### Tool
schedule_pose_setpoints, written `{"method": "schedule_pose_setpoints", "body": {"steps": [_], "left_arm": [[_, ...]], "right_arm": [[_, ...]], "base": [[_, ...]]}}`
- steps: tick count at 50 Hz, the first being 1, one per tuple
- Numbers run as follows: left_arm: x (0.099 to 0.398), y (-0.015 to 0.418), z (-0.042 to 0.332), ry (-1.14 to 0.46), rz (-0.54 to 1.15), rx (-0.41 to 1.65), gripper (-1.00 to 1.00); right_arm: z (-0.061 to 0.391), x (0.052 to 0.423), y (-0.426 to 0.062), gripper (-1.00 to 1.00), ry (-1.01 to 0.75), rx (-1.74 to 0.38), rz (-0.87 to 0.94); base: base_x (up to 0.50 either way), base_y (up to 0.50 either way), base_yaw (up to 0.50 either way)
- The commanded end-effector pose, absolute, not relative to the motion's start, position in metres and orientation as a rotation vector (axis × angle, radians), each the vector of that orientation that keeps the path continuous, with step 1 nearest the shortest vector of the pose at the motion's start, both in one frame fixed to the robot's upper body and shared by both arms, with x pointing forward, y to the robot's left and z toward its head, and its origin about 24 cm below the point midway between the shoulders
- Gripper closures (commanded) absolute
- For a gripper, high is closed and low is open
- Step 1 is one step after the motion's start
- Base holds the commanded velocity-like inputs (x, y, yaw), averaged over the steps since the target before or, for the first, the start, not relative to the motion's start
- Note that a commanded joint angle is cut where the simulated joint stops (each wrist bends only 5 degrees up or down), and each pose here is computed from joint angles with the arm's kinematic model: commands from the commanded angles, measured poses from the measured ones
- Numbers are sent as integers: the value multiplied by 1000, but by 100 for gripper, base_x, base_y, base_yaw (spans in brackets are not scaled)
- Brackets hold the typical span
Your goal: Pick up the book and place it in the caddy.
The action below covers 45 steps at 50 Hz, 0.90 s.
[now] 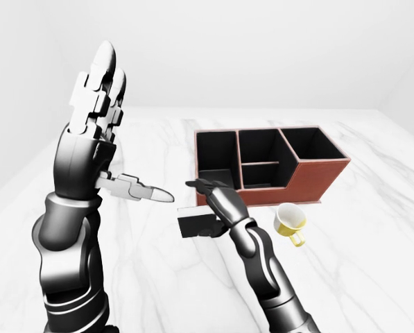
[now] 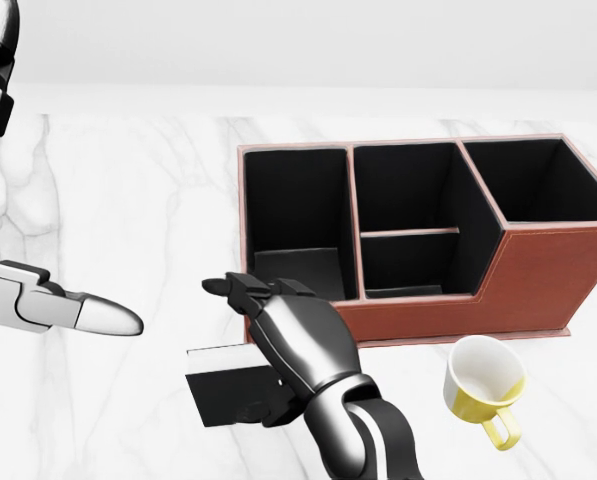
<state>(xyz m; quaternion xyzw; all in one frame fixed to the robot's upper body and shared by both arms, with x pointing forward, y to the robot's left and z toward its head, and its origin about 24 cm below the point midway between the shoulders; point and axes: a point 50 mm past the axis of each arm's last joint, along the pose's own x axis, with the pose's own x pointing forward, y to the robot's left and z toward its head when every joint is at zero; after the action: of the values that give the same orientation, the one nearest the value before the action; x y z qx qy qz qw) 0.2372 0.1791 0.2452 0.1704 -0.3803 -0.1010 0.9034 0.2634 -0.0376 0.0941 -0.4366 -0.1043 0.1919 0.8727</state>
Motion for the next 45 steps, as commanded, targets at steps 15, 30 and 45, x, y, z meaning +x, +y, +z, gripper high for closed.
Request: {"method": "schedule_pose_setpoints", "body": {"steps": [15, 30, 45], "left_arm": [[238, 182, 240, -764, -202, 343, -100], [237, 186, 240, -760, -200, 338, -100], [237, 190, 236, -742, -197, 327, -100]], "right_arm": [[59, 270, -23, -41, -143, -974, 386], [60, 276, -17, -43, -241, -1198, 289], [51, 273, -5, -42, -231, -1213, 322]], "base": [[0, 0, 0], [0, 0, 0], [0, 0, 0]]}}
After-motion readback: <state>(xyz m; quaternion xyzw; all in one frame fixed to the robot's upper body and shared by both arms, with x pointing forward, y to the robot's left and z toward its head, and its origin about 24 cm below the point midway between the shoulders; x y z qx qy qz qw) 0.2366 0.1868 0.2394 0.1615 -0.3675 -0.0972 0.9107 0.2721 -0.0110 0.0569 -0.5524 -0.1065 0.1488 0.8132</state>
